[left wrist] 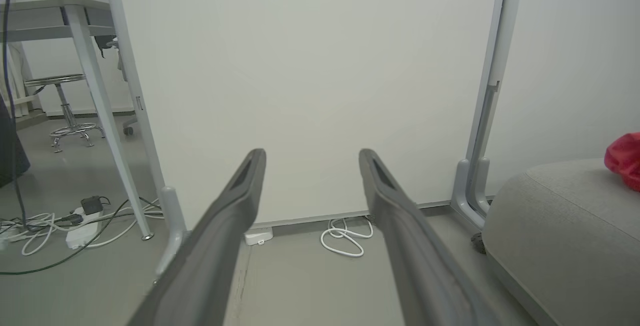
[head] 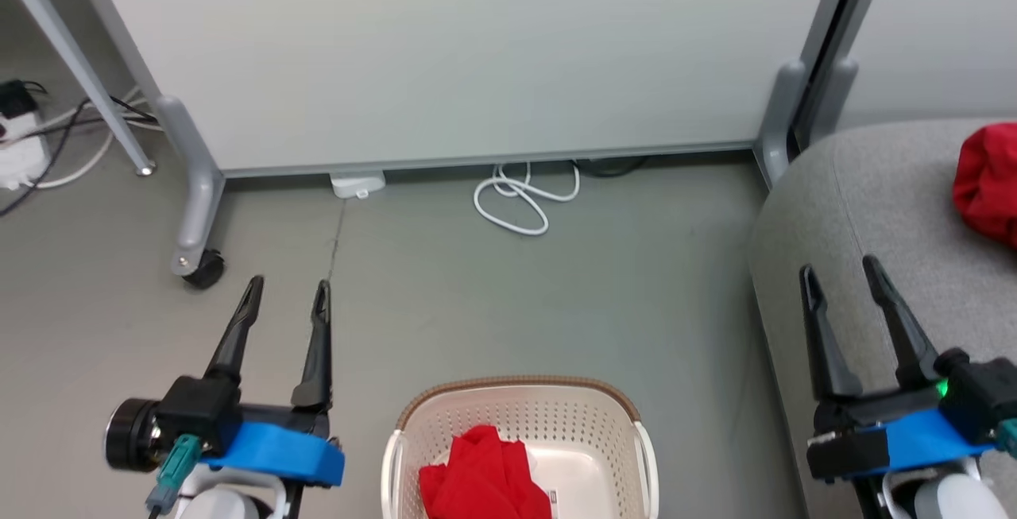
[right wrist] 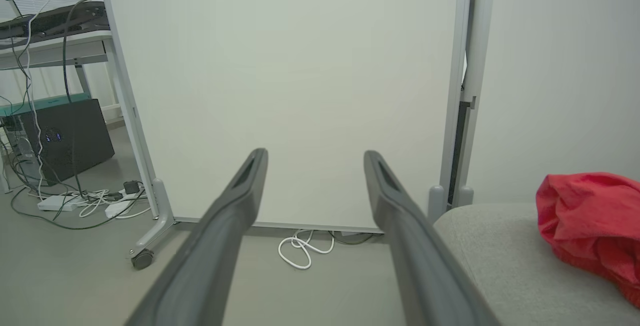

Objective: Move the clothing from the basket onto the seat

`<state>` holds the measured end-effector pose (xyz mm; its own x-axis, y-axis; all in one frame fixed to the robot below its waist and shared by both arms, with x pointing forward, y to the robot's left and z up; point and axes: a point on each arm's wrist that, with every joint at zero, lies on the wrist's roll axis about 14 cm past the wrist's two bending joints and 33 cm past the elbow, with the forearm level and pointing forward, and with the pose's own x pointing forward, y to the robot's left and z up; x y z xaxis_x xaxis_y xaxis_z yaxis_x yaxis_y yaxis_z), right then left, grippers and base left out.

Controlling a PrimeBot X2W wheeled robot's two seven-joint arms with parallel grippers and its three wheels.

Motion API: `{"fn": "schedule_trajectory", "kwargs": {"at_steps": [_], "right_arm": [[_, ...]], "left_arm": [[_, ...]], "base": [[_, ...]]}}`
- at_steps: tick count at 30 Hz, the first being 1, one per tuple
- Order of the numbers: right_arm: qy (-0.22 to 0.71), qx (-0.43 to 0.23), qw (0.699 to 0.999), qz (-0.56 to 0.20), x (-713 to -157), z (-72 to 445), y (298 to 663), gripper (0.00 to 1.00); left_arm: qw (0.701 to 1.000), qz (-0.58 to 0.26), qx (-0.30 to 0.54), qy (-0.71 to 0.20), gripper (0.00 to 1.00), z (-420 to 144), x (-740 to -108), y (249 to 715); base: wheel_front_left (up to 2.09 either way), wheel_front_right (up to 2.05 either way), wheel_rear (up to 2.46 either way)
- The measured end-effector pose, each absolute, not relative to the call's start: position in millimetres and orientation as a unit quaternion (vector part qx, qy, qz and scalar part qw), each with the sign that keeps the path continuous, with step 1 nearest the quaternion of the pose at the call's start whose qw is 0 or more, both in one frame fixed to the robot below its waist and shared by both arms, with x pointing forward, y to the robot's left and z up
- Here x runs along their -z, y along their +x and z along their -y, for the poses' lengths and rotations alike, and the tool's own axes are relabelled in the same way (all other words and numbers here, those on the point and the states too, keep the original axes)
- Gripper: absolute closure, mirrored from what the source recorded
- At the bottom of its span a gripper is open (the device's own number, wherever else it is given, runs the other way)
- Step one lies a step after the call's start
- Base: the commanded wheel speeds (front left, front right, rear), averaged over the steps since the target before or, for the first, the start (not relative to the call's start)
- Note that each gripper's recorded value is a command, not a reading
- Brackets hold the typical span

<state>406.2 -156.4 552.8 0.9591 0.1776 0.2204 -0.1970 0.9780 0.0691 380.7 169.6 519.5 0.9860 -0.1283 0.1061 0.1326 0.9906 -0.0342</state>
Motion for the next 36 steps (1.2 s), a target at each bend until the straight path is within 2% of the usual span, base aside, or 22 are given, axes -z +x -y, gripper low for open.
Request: {"fn": "schedule_trajectory", "kwargs": {"at_steps": [10, 22, 29, 36], "right_arm": [[0.047, -0.077, 0.992, 0.092, -540.2, 159.0, 376.2, 0.00], [0.052, -0.070, 0.992, 0.092, -539.5, 159.4, 370.9, 0.00], [0.052, -0.079, 0.991, 0.099, -544.3, 153.4, 381.0, 0.00], [0.032, -0.108, 0.986, 0.126, -561.3, 143.7, 420.8, 0.00]], "left_arm": [[0.998, 0.048, 0.021, -0.021, 0.00, -196.0, -513.4, 348.3], [0.998, 0.047, 0.026, -0.020, 0.00, -192.3, -511.3, 346.3], [0.994, 0.030, 0.104, 0.020, 0.00, -155.8, -504.9, 369.7], [0.966, -0.054, 0.240, 0.081, 0.00, -95.5, -453.4, 405.7]], "base": [[0.00, 0.00, 0.00], [0.00, 0.00, 0.00], [0.00, 0.00, 0.00], [0.00, 0.00, 0.00]]}}
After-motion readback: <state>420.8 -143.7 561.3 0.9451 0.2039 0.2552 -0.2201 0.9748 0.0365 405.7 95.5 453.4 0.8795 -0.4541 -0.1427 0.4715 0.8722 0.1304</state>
